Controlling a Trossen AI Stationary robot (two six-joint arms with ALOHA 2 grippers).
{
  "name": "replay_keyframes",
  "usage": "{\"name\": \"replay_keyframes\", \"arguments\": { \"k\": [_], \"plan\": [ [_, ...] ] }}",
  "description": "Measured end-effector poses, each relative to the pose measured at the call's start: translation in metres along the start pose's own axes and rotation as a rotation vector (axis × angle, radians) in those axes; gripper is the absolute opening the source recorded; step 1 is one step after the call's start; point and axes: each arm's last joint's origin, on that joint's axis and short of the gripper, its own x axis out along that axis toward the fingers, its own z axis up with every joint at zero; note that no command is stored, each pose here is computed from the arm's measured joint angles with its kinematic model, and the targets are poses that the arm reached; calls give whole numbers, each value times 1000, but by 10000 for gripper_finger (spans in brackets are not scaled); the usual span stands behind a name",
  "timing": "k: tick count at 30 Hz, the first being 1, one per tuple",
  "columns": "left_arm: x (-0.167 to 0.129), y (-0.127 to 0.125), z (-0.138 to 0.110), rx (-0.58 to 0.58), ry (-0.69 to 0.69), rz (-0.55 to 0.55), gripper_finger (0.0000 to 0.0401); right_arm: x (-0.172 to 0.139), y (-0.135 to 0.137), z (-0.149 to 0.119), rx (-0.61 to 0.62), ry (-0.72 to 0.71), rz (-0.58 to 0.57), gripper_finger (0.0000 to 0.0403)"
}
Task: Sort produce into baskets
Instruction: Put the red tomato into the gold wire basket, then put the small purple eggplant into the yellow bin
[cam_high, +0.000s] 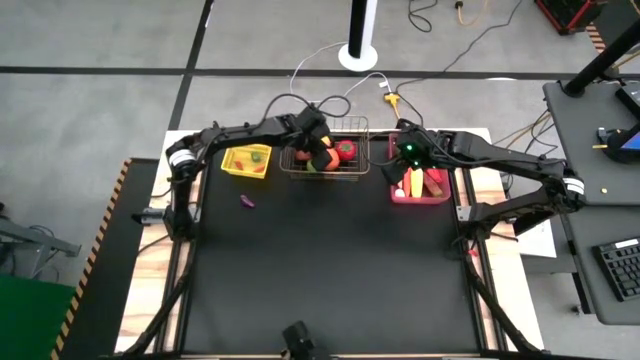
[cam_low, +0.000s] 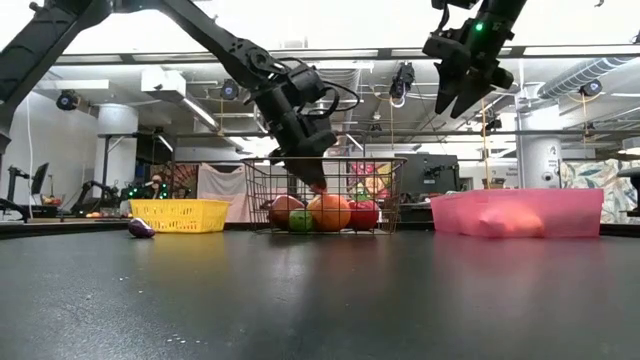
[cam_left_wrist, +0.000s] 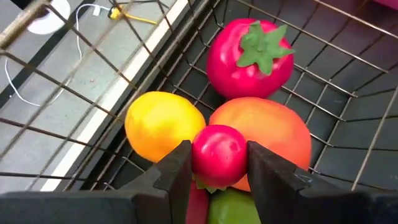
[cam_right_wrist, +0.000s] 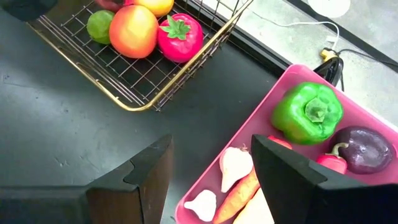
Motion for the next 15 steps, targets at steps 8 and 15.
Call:
{"name": "replay_keyframes", "arguments": {
  "k": [8, 15],
  "plan": [
    [1, 0, -1, -16, 10, 22, 142, 0, 0, 0, 3, -3, 1, 210],
    [0, 3, -3, -16, 26, 104, 168, 0, 0, 0, 3, -2, 1, 210]
  ]
}}
